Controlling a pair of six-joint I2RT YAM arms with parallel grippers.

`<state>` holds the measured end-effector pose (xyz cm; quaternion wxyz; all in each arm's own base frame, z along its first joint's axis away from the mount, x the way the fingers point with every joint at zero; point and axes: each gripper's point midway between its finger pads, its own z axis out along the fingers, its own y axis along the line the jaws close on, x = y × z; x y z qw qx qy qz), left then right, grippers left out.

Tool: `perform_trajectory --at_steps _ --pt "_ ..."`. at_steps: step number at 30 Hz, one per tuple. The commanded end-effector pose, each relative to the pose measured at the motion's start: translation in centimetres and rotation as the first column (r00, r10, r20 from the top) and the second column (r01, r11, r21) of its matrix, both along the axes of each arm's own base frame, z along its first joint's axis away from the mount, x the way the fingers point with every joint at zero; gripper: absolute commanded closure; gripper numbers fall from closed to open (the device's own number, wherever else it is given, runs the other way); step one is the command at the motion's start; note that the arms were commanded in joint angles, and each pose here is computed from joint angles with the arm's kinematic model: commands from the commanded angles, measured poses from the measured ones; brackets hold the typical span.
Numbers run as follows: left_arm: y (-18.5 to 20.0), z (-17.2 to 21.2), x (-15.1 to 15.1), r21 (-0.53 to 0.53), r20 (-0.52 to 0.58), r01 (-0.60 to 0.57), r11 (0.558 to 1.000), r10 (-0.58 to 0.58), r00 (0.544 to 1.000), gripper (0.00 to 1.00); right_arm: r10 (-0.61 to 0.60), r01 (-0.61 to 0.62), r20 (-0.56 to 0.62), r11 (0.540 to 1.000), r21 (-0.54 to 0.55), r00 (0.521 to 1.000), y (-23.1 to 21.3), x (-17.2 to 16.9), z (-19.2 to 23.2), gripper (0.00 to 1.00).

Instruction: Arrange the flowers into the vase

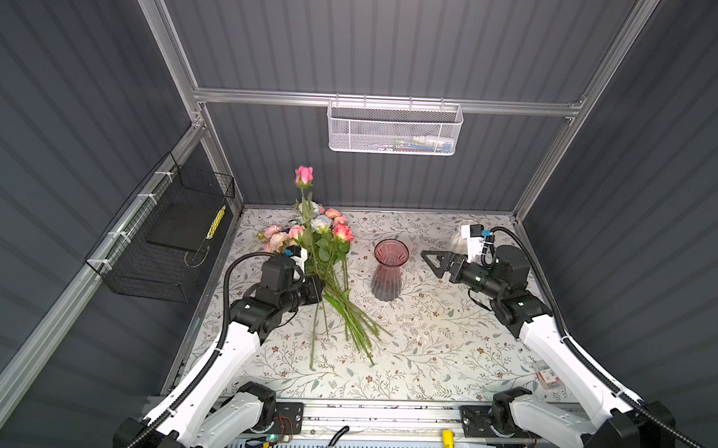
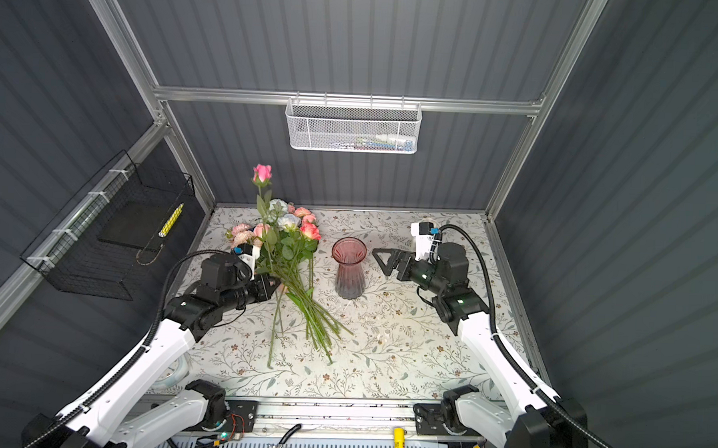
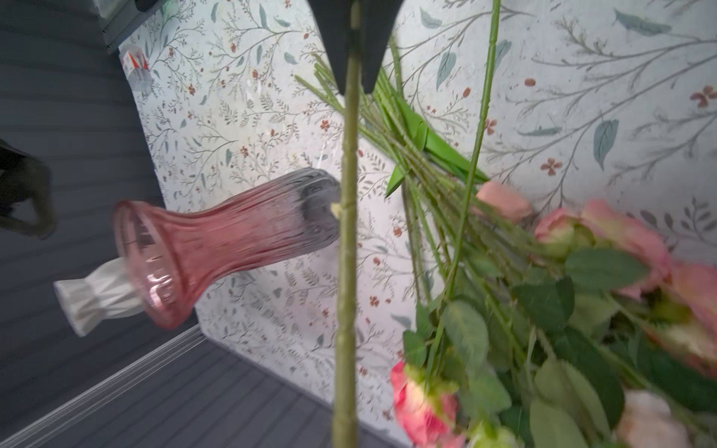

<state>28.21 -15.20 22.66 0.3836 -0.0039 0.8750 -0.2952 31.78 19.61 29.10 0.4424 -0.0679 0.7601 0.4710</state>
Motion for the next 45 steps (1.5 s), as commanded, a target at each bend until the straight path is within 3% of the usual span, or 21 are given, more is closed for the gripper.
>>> perform_trajectory --at_steps 1,6,10,14,18,26,30,34,37,38,39,40,45 --pt "-2.0 5.2 -0.7 -0.043 0.158 0.15 0.988 -0.141 0.977 1.0 0.226 -0.241 0.163 0.967 0.081 0.96 2.8 -2.8 5.2 0.05" --pt "-5.6 11.8 -2.9 -0.127 0.337 0.423 0.897 -0.362 0.869 1.0 0.401 -0.399 0.22 0.915 -0.057 0.889 8.1 -5.5 8.1 0.06" --pt "-7.2 15.0 -5.1 -0.151 0.435 0.576 0.803 -0.47 0.768 1.0 0.514 -0.52 0.268 0.853 -0.052 0.815 11.8 -7.3 11.0 0.09" --pt "-8.0 15.7 -6.3 -0.164 0.445 0.661 0.732 -0.543 0.712 1.0 0.59 -0.606 0.292 0.794 -0.045 0.753 14.8 -7.9 13.0 0.17" --pt "-8.3 15.6 -6.7 -0.169 0.442 0.684 0.71 -0.566 0.696 1.0 0.633 -0.655 0.311 0.754 -0.041 0.709 17.3 -8.0 14.7 0.25" --pt "-8.5 15.3 -6.9 -0.162 0.429 0.695 0.701 -0.584 0.689 1.0 0.662 -0.699 0.317 0.715 0.005 0.679 19.8 -6.8 16.6 0.48" --pt "-8.6 14.9 -6.6 -0.163 0.416 0.694 0.701 -0.589 0.693 1.0 0.654 -0.696 0.326 0.718 0.016 0.683 20.2 -6.3 17.0 0.69" --pt "-8.6 14.5 -6.0 -0.168 0.402 0.671 0.722 -0.571 0.716 1.0 0.642 -0.687 0.342 0.726 0.016 0.687 20.1 -6.2 17.6 1.0" --pt "-7.8 14.4 -4.9 -0.153 0.394 0.594 0.79 -0.502 0.77 0.34 0.598 -0.64 0.354 0.768 0.002 0.719 18.8 -5.5 18.0 1.0" --pt "-7.4 14.5 -4.5 -0.142 0.398 0.559 0.817 -0.47 0.788 0.24 0.566 -0.607 0.365 0.795 -0.004 0.739 17.8 -5.0 18.3 1.0" --pt "-6.9 14.7 -4.2 -0.133 0.404 0.526 0.84 -0.439 0.803 0.07 0.529 -0.569 0.377 0.822 -0.008 0.76 16.6 -4.4 18.6 1.0" --pt "-6.3 14.9 -3.7 -0.12 0.412 0.48 0.869 -0.396 0.821 0.0 0.495 -0.533 0.384 0.846 -0.011 0.779 15.5 -3.8 18.8 1.0" --pt "-2.4 14.5 -1.9 -0.062 0.432 0.218 0.974 -0.171 0.885 0.0 0.264 -0.257 0.471 0.963 -0.08 0.842 9.1 -0.7 20.2 1.0"
